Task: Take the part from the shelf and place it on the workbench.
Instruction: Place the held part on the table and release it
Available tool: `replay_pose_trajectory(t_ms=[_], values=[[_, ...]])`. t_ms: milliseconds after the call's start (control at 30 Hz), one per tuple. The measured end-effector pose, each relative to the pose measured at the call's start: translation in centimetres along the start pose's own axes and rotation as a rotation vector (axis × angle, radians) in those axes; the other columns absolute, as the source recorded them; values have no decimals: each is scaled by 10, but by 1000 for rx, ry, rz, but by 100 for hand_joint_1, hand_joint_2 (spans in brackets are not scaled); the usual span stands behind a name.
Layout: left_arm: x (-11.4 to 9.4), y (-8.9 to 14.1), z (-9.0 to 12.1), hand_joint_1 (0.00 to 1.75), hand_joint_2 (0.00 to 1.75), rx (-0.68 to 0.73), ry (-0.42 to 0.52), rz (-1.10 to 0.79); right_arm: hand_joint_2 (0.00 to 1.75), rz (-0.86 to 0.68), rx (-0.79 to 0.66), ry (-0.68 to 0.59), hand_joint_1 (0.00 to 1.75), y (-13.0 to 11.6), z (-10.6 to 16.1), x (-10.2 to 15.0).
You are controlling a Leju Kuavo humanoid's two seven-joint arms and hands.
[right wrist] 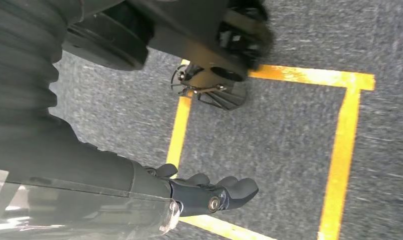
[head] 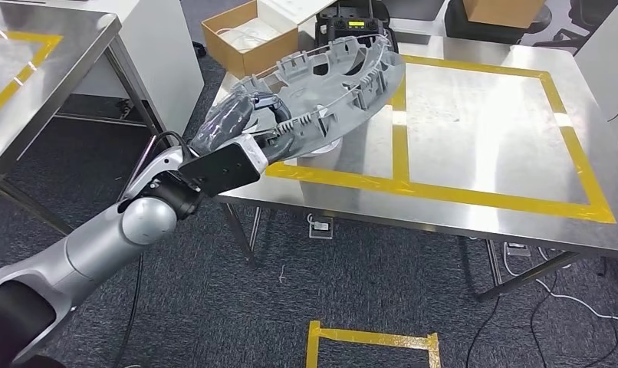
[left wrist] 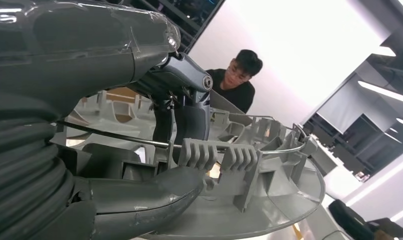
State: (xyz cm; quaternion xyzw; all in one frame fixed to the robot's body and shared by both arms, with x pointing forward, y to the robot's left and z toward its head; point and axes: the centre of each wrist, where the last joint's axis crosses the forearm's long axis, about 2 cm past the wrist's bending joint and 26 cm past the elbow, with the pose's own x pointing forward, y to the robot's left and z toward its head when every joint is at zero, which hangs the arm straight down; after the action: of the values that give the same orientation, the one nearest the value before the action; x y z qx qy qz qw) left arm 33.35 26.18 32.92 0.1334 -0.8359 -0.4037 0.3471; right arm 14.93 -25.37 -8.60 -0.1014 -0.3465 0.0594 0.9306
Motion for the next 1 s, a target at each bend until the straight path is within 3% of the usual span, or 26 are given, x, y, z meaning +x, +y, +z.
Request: replay_pose_trajectory(t_ms=[533,1000], values=[[-6,-15,-5,175,175,-33,8,19,175,2,10,-21,0,3,-2,7],[3,-7,-6,175,175,13,-9,-9,175,14,11,-14,0,2,0,1]])
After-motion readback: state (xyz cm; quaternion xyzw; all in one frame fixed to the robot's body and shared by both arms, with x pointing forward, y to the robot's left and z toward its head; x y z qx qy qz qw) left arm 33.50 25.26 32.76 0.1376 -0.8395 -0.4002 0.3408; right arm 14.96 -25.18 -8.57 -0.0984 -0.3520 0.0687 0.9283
